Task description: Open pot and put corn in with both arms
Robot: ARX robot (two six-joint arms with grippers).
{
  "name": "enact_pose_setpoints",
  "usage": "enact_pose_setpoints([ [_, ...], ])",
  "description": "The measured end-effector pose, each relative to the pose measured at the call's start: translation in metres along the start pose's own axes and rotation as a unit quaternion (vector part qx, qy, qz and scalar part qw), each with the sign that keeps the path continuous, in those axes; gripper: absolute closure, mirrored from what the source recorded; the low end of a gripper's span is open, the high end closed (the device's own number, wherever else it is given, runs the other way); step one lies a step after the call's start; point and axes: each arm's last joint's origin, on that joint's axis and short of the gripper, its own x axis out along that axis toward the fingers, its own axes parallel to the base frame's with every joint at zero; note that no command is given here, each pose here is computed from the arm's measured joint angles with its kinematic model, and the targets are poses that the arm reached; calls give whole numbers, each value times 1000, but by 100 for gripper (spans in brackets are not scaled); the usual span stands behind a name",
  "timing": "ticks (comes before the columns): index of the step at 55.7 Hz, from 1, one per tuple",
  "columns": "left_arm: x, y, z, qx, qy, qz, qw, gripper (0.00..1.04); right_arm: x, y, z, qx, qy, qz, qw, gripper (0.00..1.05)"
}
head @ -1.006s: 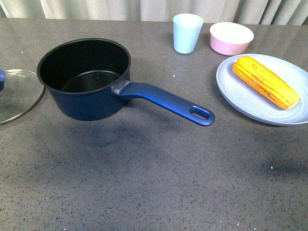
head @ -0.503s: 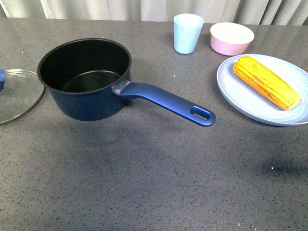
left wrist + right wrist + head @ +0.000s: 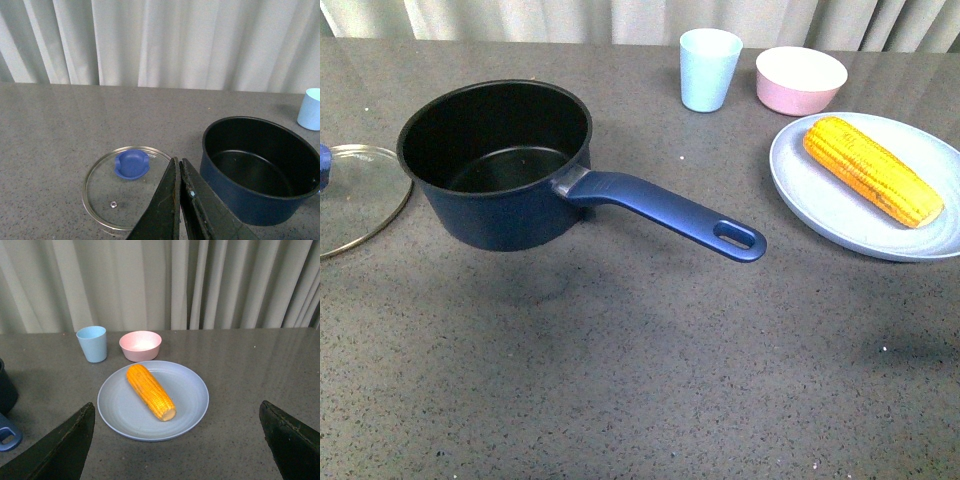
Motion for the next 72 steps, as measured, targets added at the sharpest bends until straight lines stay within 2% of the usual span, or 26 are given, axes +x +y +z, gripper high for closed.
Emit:
enact_pose_setpoints([
  [25, -27, 0, 17, 0, -10, 0, 1000, 103, 0, 0, 0, 0, 0, 0, 1000, 9],
  [72, -53, 0, 21, 0, -18, 0, 1000, 103, 0, 0, 0, 0, 0, 0, 1000, 9],
])
